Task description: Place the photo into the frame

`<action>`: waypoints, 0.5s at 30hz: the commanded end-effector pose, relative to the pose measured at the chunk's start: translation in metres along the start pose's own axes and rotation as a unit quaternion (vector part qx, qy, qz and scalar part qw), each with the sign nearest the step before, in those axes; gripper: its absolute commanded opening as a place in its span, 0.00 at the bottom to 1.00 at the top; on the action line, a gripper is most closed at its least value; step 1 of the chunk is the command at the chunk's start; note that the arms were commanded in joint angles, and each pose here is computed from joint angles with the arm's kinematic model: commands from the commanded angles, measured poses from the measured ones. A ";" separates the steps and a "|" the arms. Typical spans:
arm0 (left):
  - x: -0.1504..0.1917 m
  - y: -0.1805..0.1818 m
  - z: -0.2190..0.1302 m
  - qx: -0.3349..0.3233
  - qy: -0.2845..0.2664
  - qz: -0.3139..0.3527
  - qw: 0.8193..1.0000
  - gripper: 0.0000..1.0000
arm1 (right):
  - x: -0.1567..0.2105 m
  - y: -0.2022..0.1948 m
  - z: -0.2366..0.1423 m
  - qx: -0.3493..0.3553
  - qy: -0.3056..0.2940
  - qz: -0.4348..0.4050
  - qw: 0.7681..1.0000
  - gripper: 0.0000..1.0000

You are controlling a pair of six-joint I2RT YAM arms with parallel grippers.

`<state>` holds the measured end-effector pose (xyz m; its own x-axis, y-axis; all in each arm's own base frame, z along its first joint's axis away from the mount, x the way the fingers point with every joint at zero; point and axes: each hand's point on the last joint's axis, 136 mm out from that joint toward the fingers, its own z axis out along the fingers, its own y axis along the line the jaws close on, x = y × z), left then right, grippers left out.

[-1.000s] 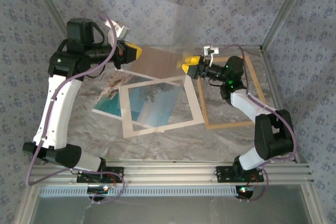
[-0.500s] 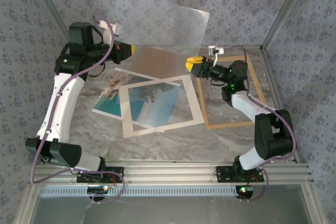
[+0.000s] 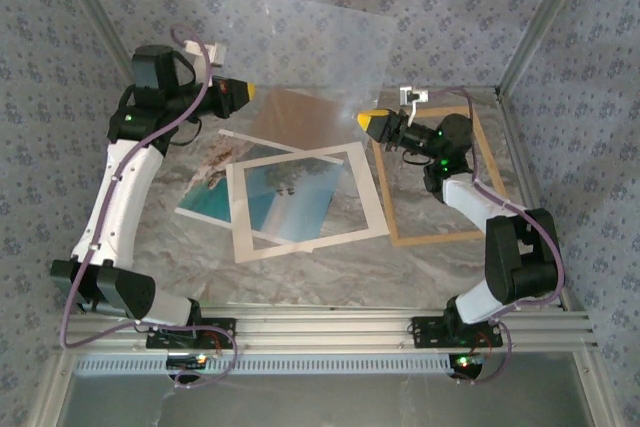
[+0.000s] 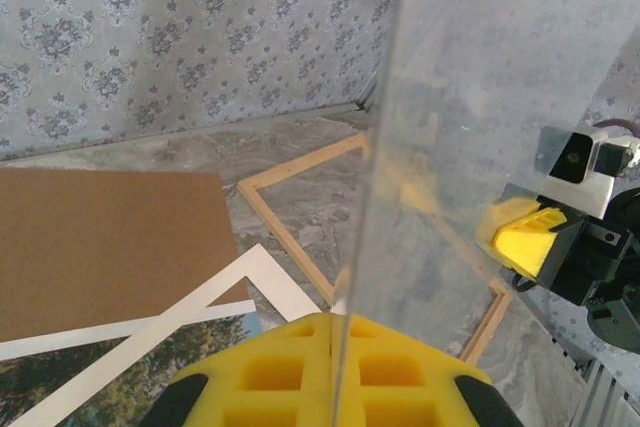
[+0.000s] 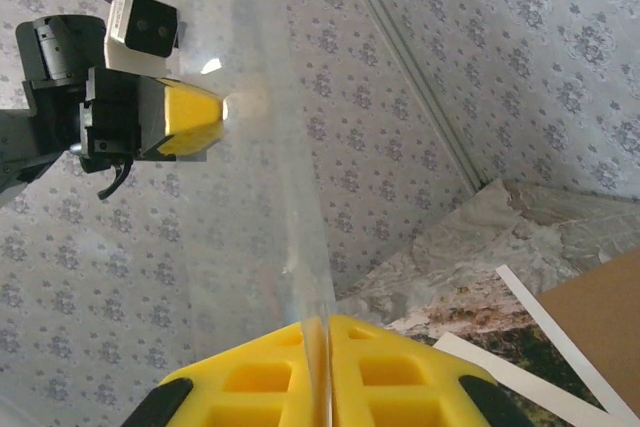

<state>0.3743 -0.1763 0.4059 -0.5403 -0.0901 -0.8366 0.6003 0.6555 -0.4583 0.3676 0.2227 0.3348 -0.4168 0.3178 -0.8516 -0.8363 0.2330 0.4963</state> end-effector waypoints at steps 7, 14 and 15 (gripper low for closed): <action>0.000 -0.007 -0.001 0.026 -0.016 -0.010 0.999 0.00 | -0.011 -0.003 0.009 0.006 -0.005 -0.017 1.000 0.13; 0.010 0.002 0.006 0.023 -0.011 -0.025 0.999 0.00 | -0.012 -0.013 0.002 0.026 -0.005 -0.005 1.000 0.00; 0.011 0.004 0.007 0.020 -0.011 -0.027 0.999 0.00 | -0.012 -0.016 -0.001 0.033 -0.004 -0.002 0.999 0.00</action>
<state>0.3794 -0.1800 0.3786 -0.5979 -0.1222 -0.7922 0.5663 0.6350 -0.5254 0.3810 0.2213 0.3272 -0.4393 0.3161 -0.8409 -0.8083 0.2694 0.5235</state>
